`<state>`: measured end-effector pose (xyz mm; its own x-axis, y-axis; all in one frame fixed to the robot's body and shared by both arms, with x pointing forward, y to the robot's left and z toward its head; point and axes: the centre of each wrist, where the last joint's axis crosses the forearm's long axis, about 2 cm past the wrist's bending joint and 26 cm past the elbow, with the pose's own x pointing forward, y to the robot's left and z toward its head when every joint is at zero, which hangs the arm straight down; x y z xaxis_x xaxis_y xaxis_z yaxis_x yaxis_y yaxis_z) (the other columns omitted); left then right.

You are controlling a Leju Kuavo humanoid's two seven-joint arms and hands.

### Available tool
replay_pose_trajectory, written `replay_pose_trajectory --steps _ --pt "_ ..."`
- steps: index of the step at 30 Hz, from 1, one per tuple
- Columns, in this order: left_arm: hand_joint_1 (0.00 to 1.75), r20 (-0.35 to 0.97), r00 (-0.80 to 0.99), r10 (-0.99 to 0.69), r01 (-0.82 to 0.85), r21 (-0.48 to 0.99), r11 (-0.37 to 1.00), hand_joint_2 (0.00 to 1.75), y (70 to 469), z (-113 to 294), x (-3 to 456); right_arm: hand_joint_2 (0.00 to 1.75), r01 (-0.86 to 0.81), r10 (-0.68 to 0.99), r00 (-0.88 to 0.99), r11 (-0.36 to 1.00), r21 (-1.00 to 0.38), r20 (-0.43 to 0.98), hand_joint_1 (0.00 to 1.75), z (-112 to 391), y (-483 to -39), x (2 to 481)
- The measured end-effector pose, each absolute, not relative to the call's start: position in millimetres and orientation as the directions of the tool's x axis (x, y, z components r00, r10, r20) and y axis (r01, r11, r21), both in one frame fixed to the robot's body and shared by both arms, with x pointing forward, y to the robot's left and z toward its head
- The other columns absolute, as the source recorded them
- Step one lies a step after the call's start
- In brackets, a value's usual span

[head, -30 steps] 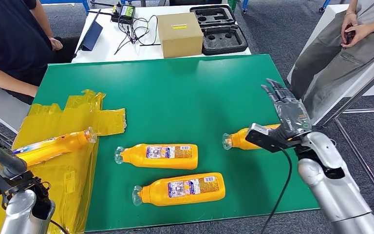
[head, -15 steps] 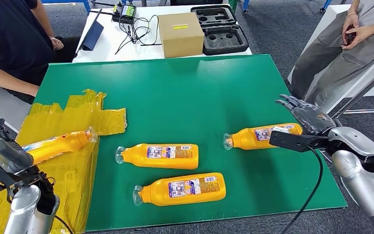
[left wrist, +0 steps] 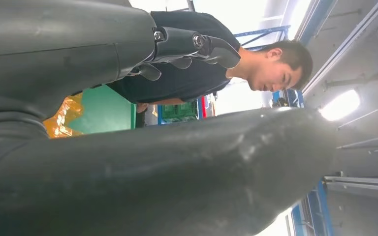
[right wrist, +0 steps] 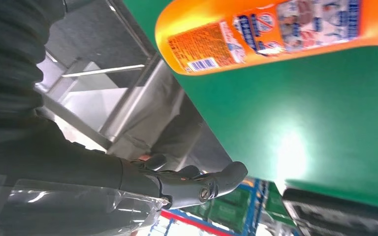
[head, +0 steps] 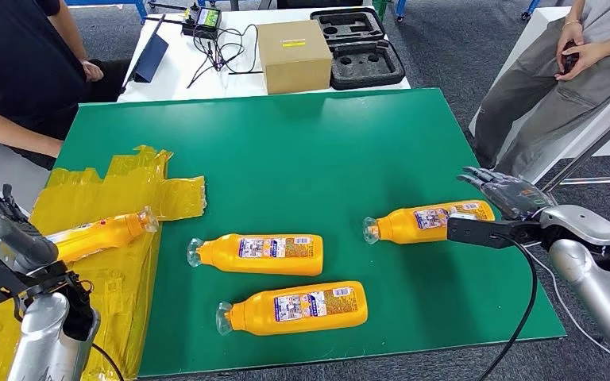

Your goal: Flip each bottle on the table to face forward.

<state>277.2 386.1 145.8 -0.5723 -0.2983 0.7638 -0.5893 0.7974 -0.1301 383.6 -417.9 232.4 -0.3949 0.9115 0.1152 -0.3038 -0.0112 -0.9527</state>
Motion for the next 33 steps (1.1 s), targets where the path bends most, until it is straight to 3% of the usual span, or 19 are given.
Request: replay_pose_trajectory --steps 33 --pt "0.0 0.761 -0.602 -0.242 -0.544 -0.169 0.822 0.0 366.1 154.0 306.1 1.75 -0.431 0.937 -0.339 -0.079 -0.899 0.08 0.0 172.9 -404.9 415.0"
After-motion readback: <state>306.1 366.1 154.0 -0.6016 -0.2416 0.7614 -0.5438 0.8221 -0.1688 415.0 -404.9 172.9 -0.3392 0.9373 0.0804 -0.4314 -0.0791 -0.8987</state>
